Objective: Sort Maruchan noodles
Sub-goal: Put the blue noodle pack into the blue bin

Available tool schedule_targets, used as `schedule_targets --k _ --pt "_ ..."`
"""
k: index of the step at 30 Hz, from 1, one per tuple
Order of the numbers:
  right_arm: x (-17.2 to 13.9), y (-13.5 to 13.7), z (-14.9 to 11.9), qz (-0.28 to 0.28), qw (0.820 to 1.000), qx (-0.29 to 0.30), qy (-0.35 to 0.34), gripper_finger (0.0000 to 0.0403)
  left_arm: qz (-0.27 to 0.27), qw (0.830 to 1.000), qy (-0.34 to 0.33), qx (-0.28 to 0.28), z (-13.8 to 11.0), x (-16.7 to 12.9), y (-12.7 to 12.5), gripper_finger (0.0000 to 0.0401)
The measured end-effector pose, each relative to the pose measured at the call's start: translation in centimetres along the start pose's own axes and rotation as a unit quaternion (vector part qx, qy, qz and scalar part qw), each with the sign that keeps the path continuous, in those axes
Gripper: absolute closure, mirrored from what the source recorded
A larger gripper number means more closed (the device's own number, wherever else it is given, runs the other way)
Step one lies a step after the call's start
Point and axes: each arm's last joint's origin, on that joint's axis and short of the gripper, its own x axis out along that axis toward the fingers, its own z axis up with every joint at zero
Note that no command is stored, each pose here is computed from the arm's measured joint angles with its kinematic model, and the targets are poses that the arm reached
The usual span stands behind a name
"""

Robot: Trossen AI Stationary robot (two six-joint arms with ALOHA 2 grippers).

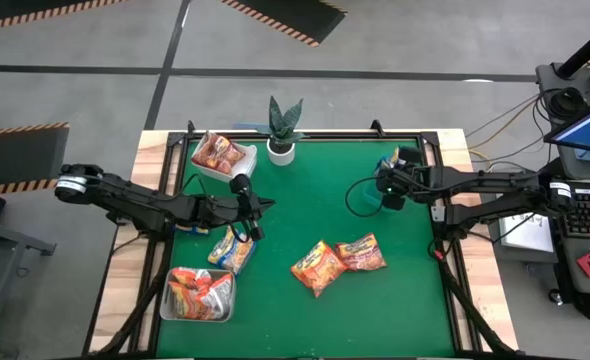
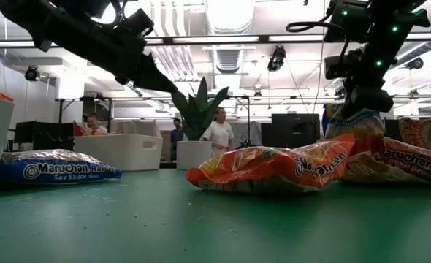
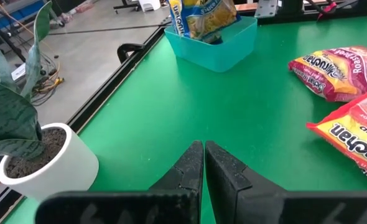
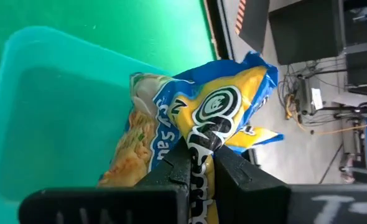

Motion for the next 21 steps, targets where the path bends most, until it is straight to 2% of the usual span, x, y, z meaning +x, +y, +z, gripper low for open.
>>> schedule_targets --k 14,18,21 --pt "0.3 0.3 0.0 0.006 1.000 -0.001 0.002 0.0381 0.000 1.000 0.000 -0.004 0.0 0.0 0.0 0.0401" --pt "1.2 0.9 0.4 0.001 1.000 0.010 -0.013 0.0381 0.000 1.000 0.000 -0.005 0.0 0.0 0.0 0.0401" --pt "2.1 1.6 0.3 0.003 1.000 -0.009 -0.005 0.0381 0.000 1.000 0.000 -0.009 0.0 0.0 0.0 0.0401"
